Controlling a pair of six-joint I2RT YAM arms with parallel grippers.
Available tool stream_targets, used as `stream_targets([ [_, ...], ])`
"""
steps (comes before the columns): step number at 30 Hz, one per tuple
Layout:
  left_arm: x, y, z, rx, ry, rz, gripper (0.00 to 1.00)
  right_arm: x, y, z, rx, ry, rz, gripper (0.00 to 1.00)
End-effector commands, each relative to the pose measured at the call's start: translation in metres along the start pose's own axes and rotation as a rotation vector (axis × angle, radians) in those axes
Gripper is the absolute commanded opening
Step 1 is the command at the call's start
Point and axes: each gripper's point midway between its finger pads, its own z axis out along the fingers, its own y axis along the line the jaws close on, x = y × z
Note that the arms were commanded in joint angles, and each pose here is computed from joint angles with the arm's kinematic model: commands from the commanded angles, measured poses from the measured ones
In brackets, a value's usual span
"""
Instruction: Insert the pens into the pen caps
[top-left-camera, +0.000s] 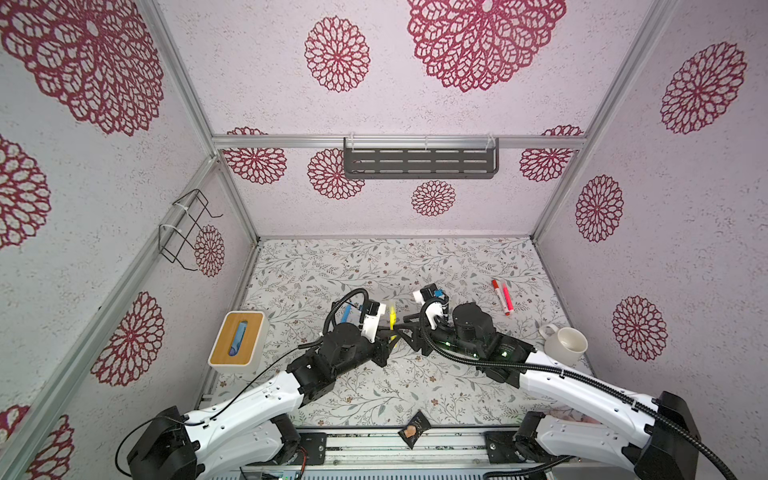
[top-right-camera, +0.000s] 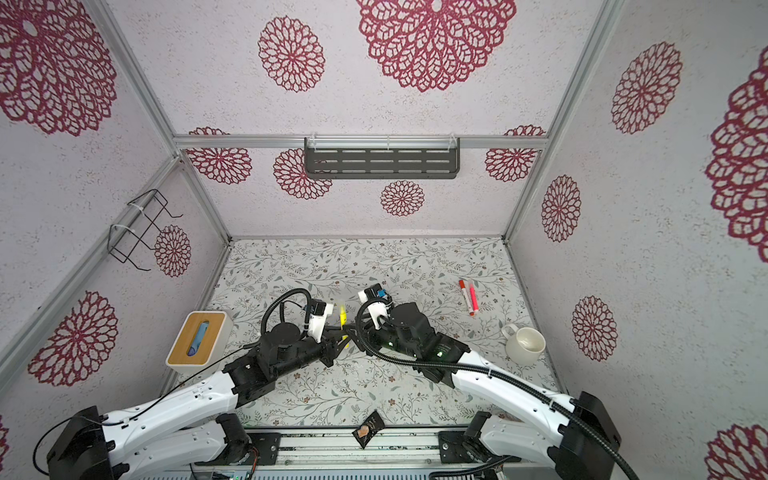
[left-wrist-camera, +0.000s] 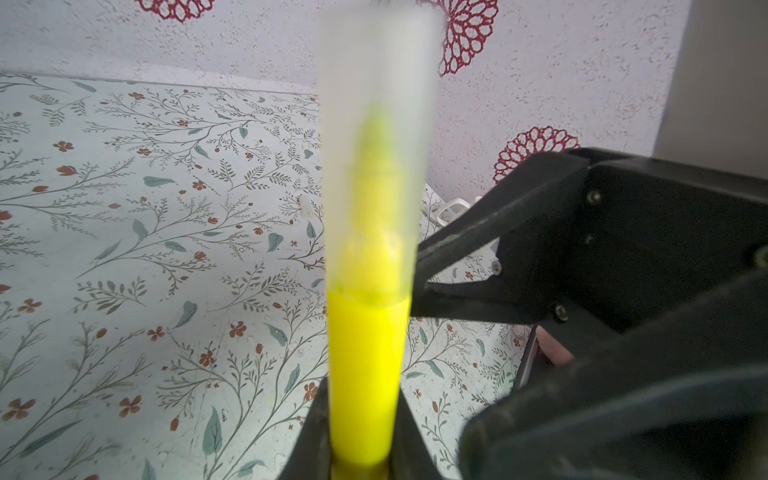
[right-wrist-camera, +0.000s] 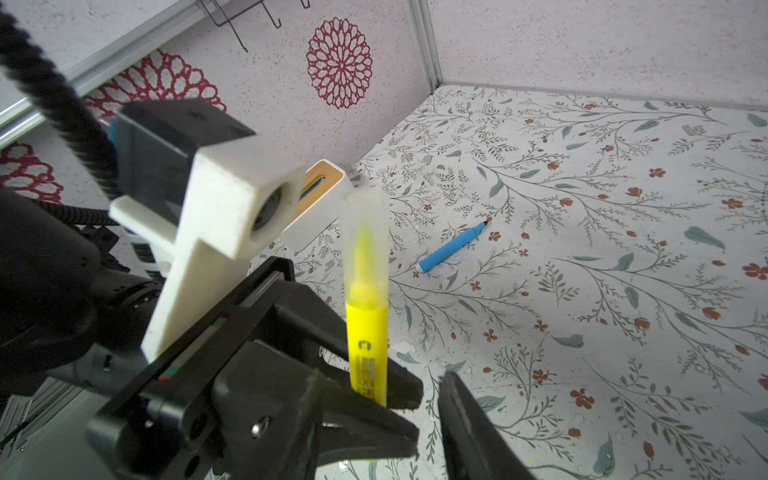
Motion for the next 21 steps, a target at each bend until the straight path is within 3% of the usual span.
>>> stream_targets([
  [1,-0.02,-0.014,0.0,0.036,-0.056,0.023,0.0,-0.028,0.014,-0.001,-0.05,-0.069,-0.017,0.46],
  [21,-0.022,-0.028,0.004,0.086,-0.063,0.046,0.0,-0.026,0.011,0.009,-0.066,-0.046,-0.004,0.25],
])
